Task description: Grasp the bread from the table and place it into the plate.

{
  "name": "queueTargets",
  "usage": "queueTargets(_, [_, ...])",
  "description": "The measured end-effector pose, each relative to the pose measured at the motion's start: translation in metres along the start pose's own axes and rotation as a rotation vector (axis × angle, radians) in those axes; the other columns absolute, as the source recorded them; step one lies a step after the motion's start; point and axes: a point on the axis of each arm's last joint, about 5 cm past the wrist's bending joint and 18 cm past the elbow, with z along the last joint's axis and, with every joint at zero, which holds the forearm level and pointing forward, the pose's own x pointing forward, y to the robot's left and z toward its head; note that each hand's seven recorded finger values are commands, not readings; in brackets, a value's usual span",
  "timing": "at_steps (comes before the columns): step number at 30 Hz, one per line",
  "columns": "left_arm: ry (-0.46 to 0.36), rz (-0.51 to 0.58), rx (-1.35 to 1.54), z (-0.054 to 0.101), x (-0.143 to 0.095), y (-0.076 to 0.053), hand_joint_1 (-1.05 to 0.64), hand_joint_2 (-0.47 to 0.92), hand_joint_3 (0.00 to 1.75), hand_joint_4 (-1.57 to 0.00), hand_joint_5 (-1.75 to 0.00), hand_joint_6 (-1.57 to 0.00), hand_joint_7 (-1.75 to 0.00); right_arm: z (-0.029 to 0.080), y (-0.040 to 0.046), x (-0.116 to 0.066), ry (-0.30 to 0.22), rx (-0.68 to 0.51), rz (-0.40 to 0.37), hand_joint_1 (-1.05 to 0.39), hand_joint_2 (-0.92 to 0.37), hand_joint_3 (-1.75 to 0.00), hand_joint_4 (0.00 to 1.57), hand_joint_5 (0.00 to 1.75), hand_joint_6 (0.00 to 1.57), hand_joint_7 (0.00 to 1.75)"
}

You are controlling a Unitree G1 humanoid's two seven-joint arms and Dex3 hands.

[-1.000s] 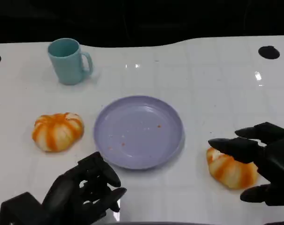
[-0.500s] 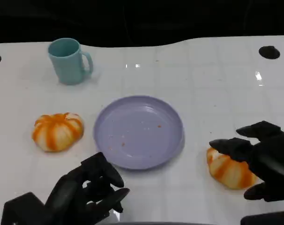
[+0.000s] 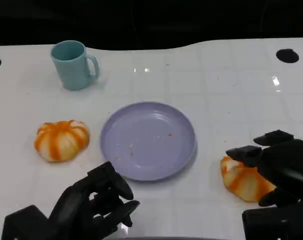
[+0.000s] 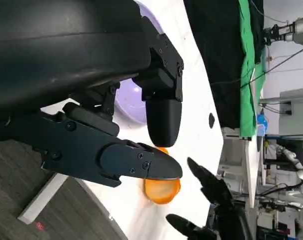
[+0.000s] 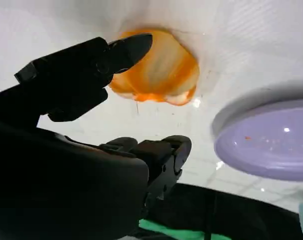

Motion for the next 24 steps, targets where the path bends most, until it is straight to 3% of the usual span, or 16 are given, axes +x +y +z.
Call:
queueTargets(16, [0.004,0.007,-0.005,0.002,-0.004,-0.002,-0.58,0.92,0.21,-0.62,-1.75,-0.51,-1.61,-0.004,0.0073,0.03,0.044,0.067,0.17,-0.36,-0.84,-0.01,0.44,0.17,0.62,0.03])
queueTargets(24, [0.001,0.006,-0.008,0.003,-0.004,-0.003,-0.58,0.92,0.21,-0.61,-1.75,-0.5,-1.62,-0.003,0.0091,0.047,0.052,0.086,0.168,-0.35,-0.91,-0.02,0.56,0.15,0.74,0.04])
